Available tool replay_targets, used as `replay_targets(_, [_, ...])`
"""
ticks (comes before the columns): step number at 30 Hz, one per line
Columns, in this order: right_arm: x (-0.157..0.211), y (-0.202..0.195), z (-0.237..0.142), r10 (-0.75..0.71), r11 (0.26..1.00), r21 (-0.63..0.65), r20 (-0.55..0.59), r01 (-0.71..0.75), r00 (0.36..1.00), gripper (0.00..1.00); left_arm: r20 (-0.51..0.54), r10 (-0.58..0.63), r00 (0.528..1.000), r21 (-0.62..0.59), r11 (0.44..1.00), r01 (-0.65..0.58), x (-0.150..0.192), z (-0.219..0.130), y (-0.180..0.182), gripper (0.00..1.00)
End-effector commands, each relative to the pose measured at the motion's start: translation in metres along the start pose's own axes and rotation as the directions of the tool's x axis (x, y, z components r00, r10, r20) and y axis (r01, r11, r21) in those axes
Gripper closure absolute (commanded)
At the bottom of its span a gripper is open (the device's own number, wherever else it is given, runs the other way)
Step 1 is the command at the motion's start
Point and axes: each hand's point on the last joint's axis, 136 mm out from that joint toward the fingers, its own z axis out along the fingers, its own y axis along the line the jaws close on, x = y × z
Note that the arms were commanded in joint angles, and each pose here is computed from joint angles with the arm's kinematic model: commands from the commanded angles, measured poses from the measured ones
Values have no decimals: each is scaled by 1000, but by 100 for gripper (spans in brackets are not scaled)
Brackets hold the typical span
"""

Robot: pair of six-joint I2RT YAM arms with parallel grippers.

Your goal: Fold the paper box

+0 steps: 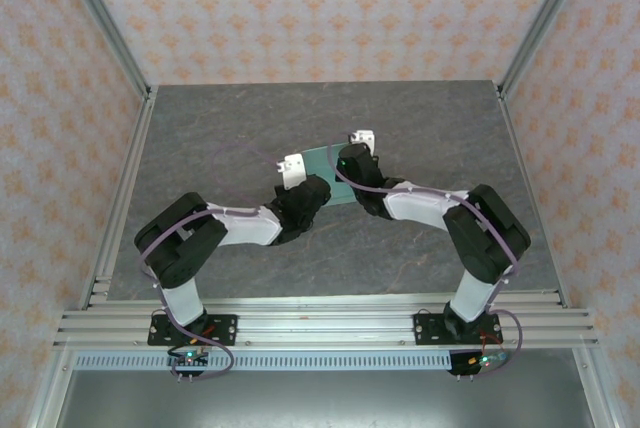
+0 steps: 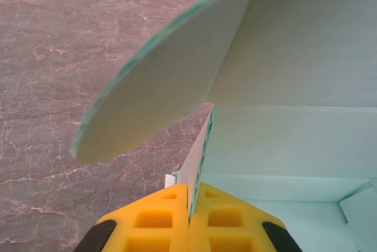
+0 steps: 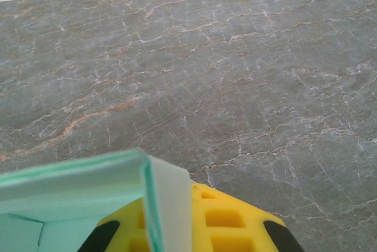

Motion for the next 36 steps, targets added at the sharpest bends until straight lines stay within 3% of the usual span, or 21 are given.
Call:
replay_targets(1, [1, -11, -5, 42, 999, 25, 28, -43, 999, 100, 48, 39, 998, -122, 992, -33, 12, -1, 28, 100])
replay_targets(25, [39, -26, -21, 52, 998, 40, 86, -55, 995, 100, 75, 133, 988, -180, 977, -118, 39, -9, 44, 100])
replay_targets(36, [58, -29, -25, 61, 995, 70, 104, -68, 993, 100, 74, 179, 981, -180, 970, -163, 49, -13, 44, 93])
